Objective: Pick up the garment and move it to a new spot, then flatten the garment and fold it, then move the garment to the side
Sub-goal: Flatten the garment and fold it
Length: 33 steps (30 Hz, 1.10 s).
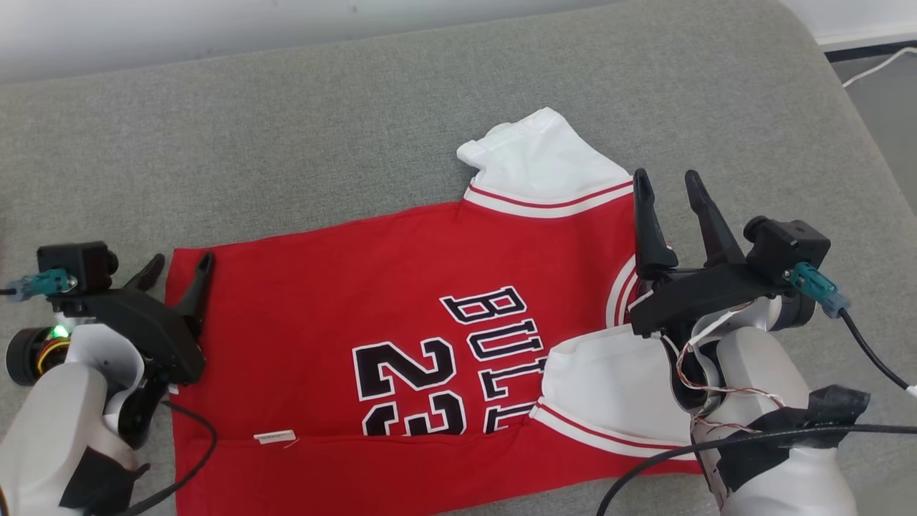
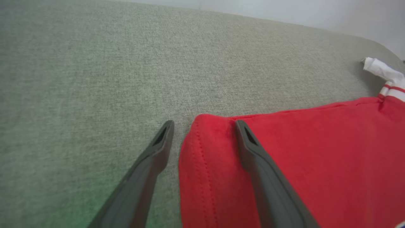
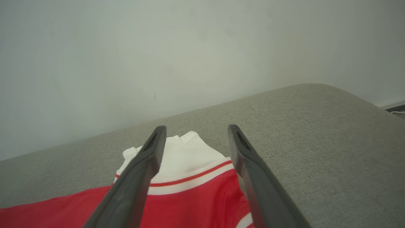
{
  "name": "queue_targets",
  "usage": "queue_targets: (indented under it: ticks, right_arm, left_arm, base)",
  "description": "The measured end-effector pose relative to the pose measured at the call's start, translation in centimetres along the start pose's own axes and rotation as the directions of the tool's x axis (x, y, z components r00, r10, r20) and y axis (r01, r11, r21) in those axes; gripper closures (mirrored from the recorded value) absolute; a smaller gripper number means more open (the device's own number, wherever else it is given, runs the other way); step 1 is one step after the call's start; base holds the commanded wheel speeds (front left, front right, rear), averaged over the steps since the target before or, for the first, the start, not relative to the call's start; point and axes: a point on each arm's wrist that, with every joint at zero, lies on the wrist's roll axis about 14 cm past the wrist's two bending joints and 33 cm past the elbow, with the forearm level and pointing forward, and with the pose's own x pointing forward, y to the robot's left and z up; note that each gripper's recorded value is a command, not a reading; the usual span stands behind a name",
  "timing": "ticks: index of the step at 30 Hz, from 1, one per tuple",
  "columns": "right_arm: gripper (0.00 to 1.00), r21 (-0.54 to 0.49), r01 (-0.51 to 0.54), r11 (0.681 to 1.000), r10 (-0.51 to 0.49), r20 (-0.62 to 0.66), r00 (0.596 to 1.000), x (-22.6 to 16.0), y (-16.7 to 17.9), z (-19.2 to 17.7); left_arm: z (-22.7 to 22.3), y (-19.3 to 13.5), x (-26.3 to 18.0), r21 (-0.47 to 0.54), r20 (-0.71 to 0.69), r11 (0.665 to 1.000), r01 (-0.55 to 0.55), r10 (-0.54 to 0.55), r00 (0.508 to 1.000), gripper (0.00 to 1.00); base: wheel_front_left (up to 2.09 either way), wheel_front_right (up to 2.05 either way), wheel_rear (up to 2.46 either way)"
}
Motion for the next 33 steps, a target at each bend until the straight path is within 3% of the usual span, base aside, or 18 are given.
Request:
queue_targets:
  ticks: [5, 6, 7, 8, 9, 18, 33]
  right_arm:
    - [0.00, -0.001, 0.007, 1.000, -0.007, -0.006, 1.000, 0.0, -0.3, -0.2]
    - [0.00, -0.002, 0.005, 1.000, -0.005, -0.002, 1.000, 0.2, -0.2, 0.0]
    - [0.00, -0.003, 0.003, 1.000, -0.003, 0.000, 1.000, 0.3, -0.2, 0.1]
    - [0.00, -0.002, 0.003, 1.000, -0.003, -0.001, 1.000, 0.3, -0.2, 0.1]
    - [0.00, -0.002, 0.004, 1.000, -0.004, -0.006, 1.000, 0.3, -0.2, -0.1]
    - [0.00, -0.004, 0.007, 1.000, -0.007, -0.088, 0.996, 1.5, -0.7, -1.6]
    - [0.00, -0.025, 0.042, 0.999, -0.047, -0.264, 0.963, 8.6, -2.7, -3.5]
  left_arm:
    - [-0.8, 0.4, 0.1, -0.021, -0.026, 1.000, -0.014, 0.014, 1.000, 0.00]
    - [-0.9, 0.3, 0.1, -0.021, -0.028, 1.000, -0.013, 0.013, 1.000, 0.19]
    - [-0.8, 0.3, 0.1, -0.024, -0.026, 1.000, -0.014, 0.013, 1.000, 0.69]
    - [-0.7, 0.3, 0.2, -0.026, -0.022, 1.000, -0.014, 0.013, 1.000, 0.96]
    - [-0.4, 0.2, 0.2, -0.024, -0.012, 1.000, -0.010, 0.010, 1.000, 1.00]
    - [2.0, -0.5, -0.5, -0.015, 0.101, 1.000, 0.016, -0.014, 0.995, 1.00]
    - [4.7, -1.6, -2.2, -0.006, 0.259, 0.998, 0.063, -0.059, 0.964, 1.00]
  base:
    - [0.00, 0.00, 0.00]
    - [0.00, 0.00, 0.00]
    - [0.00, 0.00, 0.00]
    - [0.00, 0.00, 0.00]
    - [0.00, 0.00, 0.00]
    - [0.00, 0.00, 0.00]
    - [0.00, 0.00, 0.00]
